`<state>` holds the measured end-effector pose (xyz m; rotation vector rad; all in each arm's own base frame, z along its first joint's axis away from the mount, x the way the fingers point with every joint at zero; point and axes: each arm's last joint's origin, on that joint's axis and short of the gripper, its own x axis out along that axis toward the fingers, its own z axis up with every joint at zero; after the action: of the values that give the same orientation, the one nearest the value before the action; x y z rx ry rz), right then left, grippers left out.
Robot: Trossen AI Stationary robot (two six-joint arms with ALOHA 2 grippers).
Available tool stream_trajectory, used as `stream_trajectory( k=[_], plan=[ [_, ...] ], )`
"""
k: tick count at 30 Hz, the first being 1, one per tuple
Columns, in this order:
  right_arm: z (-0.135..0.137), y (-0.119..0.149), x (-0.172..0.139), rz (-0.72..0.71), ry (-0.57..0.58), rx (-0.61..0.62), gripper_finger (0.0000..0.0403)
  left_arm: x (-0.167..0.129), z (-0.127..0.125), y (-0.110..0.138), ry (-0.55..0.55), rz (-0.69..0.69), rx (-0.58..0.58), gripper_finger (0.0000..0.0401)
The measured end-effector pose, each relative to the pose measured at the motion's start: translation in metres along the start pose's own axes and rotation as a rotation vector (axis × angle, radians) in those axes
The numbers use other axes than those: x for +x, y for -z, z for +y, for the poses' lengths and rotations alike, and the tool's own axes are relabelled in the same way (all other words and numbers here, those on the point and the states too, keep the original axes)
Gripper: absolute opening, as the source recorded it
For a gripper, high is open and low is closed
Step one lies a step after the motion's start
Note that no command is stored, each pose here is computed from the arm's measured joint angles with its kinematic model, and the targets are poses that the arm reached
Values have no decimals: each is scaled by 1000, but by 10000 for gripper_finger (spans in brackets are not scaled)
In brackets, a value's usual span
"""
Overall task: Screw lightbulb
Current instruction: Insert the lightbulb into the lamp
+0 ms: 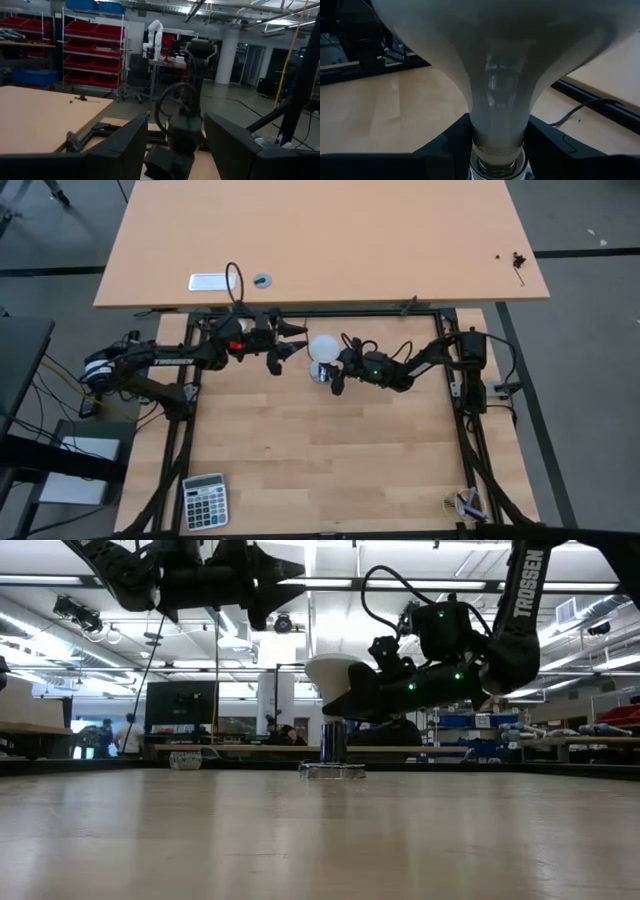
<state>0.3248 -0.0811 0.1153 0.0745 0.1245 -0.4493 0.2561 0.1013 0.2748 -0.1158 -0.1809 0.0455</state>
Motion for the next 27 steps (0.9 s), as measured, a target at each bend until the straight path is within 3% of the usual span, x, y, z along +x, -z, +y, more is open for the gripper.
stream_trajectory(
  k=[9,12,18,22,27],
  plan=[
    [-2,1,1,11,6,-2,162,20,12,17,-50,58,-16,187],
    [-2,1,1,15,6,-1,162,33,17,20,-56,101,-6,158],
    [-1,1,0,23,5,5,162,49,25,27,-80,311,19,75],
    [-1,2,0,26,6,3,162,50,26,29,-115,354,36,16],
    [-1,2,0,29,6,-1,162,48,27,34,-150,407,28,8]
  ],
)
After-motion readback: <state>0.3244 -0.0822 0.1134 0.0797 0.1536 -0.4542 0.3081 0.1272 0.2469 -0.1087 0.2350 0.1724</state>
